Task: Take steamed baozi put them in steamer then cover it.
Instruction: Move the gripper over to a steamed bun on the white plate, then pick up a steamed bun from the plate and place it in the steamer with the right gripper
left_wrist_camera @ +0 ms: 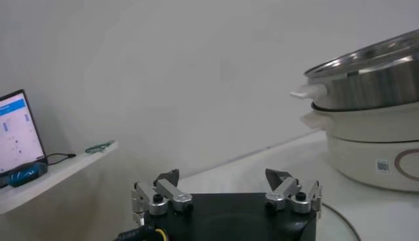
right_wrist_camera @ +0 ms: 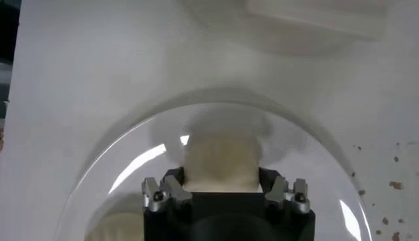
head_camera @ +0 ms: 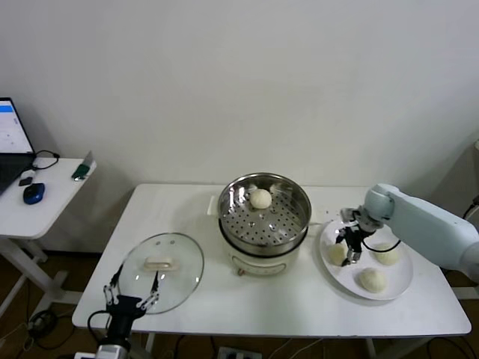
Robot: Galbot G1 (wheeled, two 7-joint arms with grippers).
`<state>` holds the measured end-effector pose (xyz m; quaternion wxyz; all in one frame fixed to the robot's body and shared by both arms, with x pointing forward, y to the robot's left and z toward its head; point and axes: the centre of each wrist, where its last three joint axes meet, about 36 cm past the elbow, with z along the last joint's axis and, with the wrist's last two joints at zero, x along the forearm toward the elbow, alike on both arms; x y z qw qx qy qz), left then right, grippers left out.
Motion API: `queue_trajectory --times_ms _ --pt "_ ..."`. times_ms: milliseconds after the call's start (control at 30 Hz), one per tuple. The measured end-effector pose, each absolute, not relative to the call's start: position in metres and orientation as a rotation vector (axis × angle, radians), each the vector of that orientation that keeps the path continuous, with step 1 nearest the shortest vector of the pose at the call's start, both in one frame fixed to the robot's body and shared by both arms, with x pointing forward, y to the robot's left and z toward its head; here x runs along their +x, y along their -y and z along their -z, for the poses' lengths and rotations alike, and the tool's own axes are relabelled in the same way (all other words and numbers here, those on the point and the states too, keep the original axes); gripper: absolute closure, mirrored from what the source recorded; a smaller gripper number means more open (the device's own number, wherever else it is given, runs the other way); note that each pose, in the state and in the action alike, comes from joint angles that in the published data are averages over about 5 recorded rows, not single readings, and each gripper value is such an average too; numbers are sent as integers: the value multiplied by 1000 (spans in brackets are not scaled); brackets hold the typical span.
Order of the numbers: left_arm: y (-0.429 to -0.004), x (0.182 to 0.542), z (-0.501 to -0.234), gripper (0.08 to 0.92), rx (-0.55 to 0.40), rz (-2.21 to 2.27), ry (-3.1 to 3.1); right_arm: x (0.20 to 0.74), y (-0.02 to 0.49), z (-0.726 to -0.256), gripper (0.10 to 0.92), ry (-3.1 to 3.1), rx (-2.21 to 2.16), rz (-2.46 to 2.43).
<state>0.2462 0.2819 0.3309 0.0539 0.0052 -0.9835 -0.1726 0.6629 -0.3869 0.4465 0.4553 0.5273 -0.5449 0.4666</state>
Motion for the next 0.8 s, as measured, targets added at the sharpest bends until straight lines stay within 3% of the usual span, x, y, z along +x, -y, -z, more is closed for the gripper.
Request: queue_trajectory --times_ms 300,567,800 --pt "-282 245 -331 177 15 523 2987 678 401 -500 318 1401 1266 -1172" --pt "-277 244 -333 177 -9 522 2992 705 397 -600 318 1498 1239 -1224" --pt "-272 246 -334 177 -28 522 2998 721 361 -679 314 1595 1266 -1261"
